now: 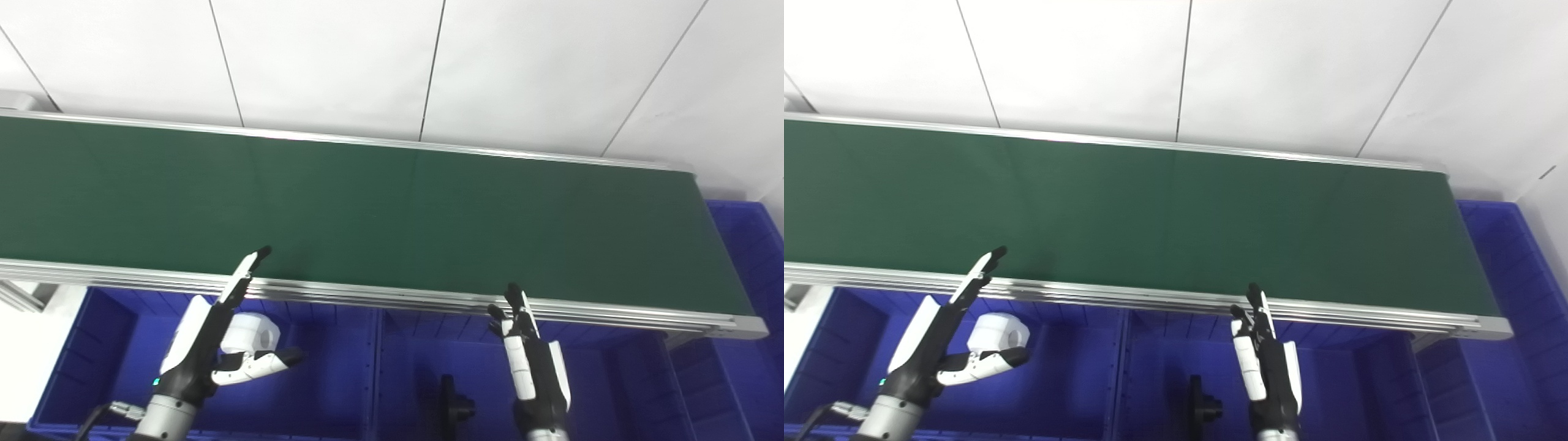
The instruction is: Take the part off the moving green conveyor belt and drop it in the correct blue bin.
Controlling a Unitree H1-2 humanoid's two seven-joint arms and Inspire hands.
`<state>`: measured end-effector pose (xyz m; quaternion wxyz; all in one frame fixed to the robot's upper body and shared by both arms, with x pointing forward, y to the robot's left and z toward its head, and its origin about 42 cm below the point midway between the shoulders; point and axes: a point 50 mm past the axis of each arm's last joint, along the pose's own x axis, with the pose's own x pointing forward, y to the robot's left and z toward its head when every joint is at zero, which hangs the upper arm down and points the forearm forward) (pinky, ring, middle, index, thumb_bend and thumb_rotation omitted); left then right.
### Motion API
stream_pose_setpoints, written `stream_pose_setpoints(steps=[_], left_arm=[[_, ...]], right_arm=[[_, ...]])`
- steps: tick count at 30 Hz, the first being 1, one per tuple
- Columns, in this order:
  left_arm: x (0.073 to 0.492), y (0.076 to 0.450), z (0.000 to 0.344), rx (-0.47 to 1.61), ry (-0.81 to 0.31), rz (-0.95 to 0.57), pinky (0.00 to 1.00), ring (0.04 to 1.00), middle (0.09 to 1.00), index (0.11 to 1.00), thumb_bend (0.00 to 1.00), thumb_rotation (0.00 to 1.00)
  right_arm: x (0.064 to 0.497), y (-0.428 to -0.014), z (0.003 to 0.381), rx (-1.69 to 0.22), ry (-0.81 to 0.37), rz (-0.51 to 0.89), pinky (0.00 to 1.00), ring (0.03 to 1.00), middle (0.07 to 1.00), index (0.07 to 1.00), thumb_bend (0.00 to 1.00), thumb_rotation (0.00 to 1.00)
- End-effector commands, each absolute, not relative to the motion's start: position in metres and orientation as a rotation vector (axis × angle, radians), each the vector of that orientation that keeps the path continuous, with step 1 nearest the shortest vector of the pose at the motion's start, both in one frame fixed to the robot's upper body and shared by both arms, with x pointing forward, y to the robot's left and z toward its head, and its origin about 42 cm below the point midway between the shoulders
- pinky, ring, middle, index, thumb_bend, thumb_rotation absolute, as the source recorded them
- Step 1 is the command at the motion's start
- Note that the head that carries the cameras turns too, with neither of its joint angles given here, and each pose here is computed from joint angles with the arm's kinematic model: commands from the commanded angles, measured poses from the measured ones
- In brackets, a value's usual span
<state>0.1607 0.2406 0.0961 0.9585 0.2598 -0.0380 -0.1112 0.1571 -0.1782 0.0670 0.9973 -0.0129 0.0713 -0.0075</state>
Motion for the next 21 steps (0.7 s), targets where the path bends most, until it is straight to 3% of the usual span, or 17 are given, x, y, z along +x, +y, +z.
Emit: stream_pose_setpoints(steps=[1, 7, 21], left_arm=[[0.1609, 0.2438, 0.1018, 0.541, -0.126, -0.23, 0.93, 0.961, 0.975, 0.954, 0.71, 0.71], [0.159, 0.2429, 0.1008, 0.541, -0.129, -0.235, 0.91, 0.952, 0.965, 0.949, 0.73, 0.74], [0.1583, 0.2395, 0.1072, 0.511, -0.14, -0.22, 0.9, 0.948, 0.97, 0.954, 0.67, 0.74]], right_arm=[[0.1636, -0.1741, 0.0798, -0.018, 0.061, -0.02, 0.88, 0.919, 0.992, 0.994, 0.68, 0.93], [0.1624, -0.1771, 0.0804, -0.021, 0.063, -0.021, 0.88, 0.927, 0.994, 0.993, 0.67, 0.93], [0.1628, -0.1785, 0.0863, -0.029, 0.066, -0.024, 0.87, 0.906, 0.988, 0.986, 0.64, 0.93]])
